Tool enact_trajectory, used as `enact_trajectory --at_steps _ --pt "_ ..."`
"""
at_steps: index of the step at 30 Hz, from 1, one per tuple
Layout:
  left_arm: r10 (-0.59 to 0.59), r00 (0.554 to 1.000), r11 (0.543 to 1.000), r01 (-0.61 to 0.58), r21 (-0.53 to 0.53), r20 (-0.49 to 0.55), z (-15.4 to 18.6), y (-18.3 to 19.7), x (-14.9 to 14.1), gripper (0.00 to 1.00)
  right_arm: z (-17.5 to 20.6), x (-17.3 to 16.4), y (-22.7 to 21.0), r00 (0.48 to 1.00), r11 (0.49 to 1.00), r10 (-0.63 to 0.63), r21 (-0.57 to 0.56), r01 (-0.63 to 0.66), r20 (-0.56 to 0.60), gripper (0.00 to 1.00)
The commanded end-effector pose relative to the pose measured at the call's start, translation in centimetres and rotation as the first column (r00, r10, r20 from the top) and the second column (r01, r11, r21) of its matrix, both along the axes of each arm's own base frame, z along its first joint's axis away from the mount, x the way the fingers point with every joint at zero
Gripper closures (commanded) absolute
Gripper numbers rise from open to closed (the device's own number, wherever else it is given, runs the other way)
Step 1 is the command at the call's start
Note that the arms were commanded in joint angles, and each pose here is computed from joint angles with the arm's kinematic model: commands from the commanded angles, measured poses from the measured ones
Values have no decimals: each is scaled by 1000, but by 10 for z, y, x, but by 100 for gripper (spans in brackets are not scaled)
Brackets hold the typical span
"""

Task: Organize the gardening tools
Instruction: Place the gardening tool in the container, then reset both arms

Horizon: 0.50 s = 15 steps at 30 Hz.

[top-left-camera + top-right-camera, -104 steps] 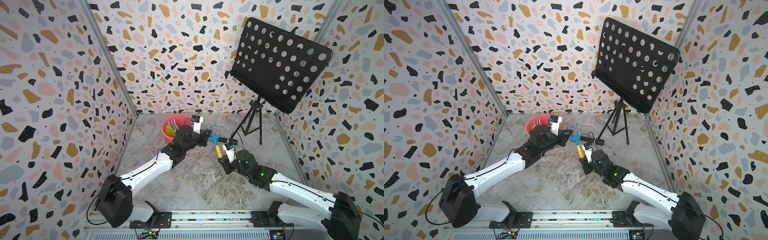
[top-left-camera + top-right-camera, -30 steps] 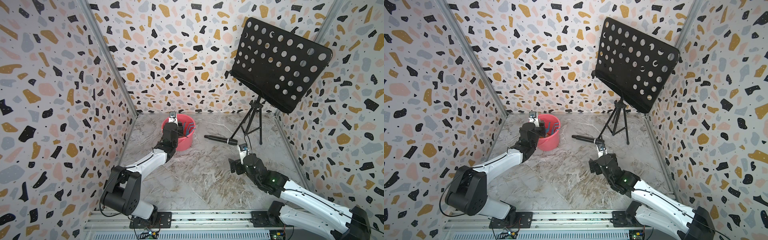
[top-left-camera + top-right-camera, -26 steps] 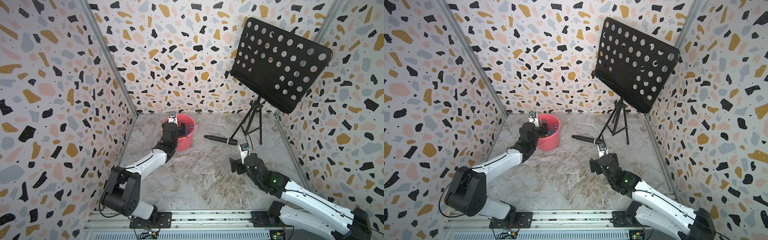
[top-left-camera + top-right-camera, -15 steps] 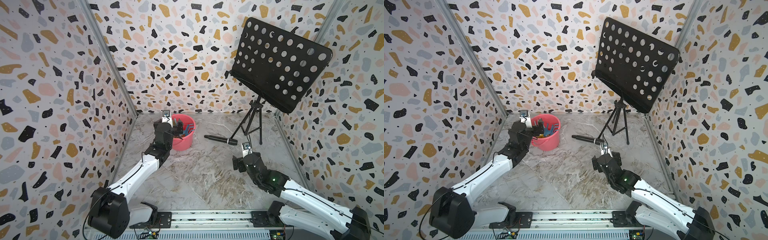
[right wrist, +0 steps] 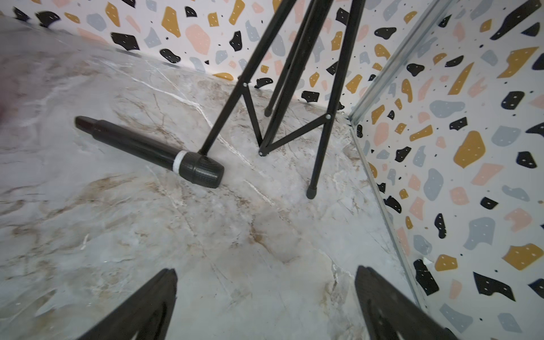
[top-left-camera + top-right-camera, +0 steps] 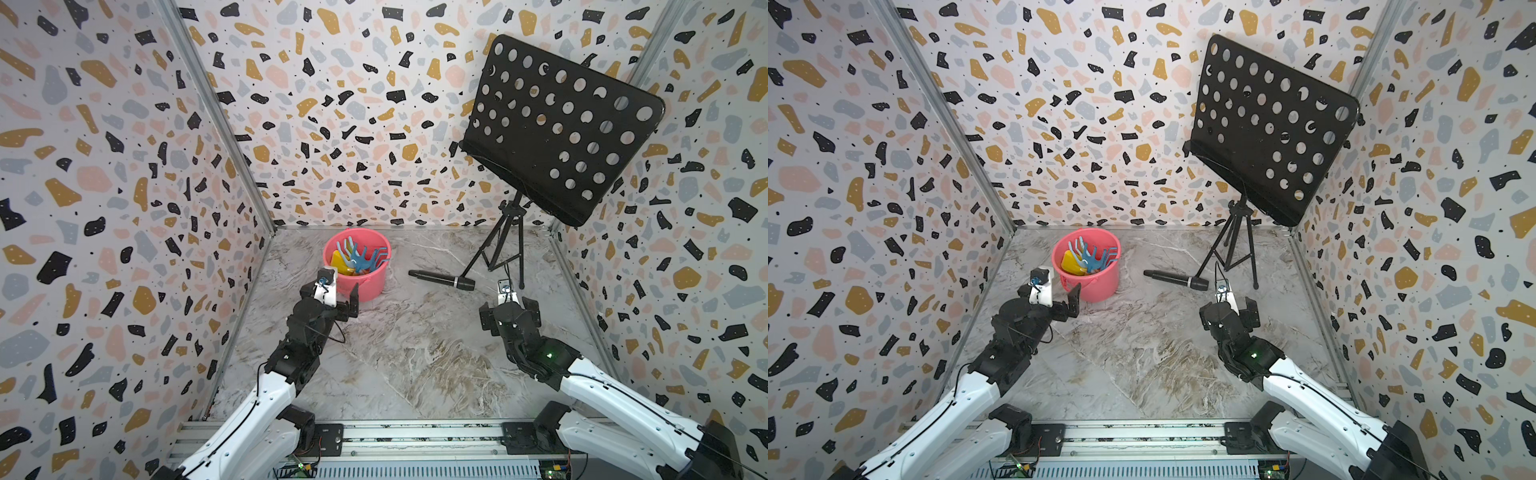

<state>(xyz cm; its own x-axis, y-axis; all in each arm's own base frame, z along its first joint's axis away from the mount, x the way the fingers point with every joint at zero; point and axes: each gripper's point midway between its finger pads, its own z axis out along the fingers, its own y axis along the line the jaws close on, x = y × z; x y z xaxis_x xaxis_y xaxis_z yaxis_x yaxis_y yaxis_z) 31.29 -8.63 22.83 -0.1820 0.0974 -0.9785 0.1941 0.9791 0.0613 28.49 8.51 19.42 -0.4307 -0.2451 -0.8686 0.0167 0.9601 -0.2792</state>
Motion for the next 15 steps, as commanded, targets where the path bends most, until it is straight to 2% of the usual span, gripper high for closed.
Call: enact_trajectory --at_steps 1,6,15 --pt "-5 999 999 4 36 35 -5 2 -4 1 -3 8 -13 999 999 -42 -30 42 17 0" --pt "65 998 994 -64 88 -9 -43 16 -5 1 -17 23 -25 995 995 -76 -60 79 60 0" --pt "181 983 975 -176 133 -27 -74 38 -1 1 -33 46 -59 982 985 -170 5 170 76 0"
